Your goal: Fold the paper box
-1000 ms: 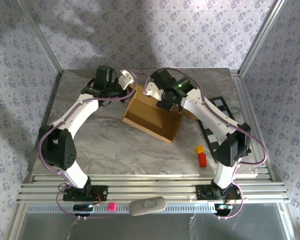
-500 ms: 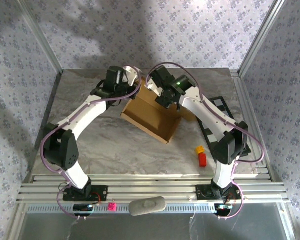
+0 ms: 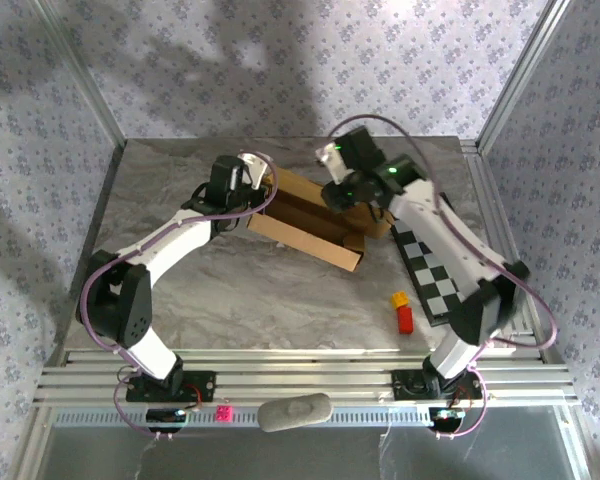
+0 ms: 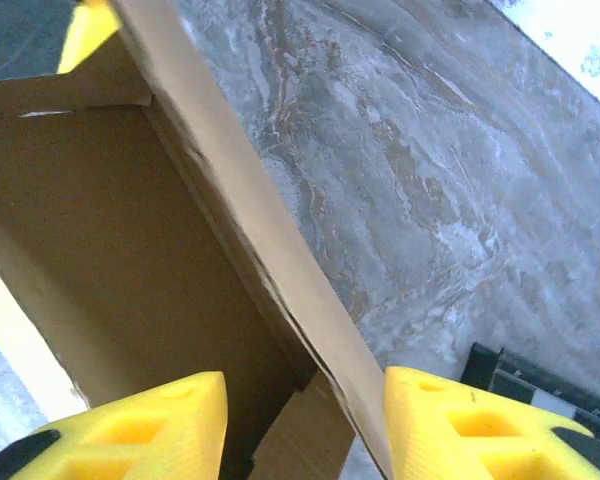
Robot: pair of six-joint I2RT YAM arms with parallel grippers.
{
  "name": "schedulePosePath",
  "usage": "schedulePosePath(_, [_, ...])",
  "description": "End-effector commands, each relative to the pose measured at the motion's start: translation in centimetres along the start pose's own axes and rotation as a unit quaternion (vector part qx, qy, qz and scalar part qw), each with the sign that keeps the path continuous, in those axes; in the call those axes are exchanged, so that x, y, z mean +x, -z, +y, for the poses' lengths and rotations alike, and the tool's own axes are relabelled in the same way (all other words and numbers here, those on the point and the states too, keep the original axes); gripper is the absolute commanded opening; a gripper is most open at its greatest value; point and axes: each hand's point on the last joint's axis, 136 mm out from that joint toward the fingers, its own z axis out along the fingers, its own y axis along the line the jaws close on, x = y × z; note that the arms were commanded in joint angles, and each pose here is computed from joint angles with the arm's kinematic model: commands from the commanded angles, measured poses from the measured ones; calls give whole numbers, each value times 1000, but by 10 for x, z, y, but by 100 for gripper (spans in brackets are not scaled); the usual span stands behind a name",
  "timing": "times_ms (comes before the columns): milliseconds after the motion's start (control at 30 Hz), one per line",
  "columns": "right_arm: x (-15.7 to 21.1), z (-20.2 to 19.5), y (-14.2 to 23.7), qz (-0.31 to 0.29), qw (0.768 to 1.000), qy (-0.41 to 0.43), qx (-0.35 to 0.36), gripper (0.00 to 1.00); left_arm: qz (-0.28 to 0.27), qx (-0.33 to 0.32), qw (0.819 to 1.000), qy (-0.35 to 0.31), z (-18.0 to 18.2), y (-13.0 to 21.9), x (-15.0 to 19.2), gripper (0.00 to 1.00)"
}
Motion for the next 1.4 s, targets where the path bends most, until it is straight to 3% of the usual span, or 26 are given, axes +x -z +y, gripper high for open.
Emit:
schedulePosePath(0, [-19, -33, 45, -109, 985, -130, -26, 50, -35, -25, 999, -30, 8, 12, -17, 0])
schedulePosePath(100, [-1, -83, 55, -133, 950, -281, 2, 55, -39, -27, 998, -28, 8, 14, -19, 0])
schedulePosePath(167, [28, -115, 49, -108, 900, -421, 29, 58, -42, -26, 998, -30, 8, 14, -20, 0])
schedulePosePath(267, [72, -134, 29, -46, 824, -565, 19, 58, -54, -27, 998, -33, 9, 17, -25, 0])
schedulePosePath(367, [97, -136, 6, -5, 759, -652, -6, 60, -67, -20, 997, -29, 9, 20, -30, 0])
schedulePosePath(533, [105, -126, -30, 53, 691, -719, -63, 62, -82, -2, 997, -4, 8, 24, -38, 0])
schedulePosePath(900, [103, -110, -63, 75, 636, -761, -103, 64, -87, 17, 996, 20, 9, 25, -49, 0])
schedulePosePath(1067, [104, -115, -75, 76, 647, -752, -95, 61, -83, 16, 996, 21, 9, 23, -46, 0])
schedulePosePath(1200, [111, -125, -68, 76, 675, -732, -59, 61, -76, 14, 997, 16, 10, 21, -43, 0])
schedulePosePath(1367, [146, -122, -64, 83, 657, -749, -33, 59, -63, 9, 998, 19, 13, 17, -31, 0])
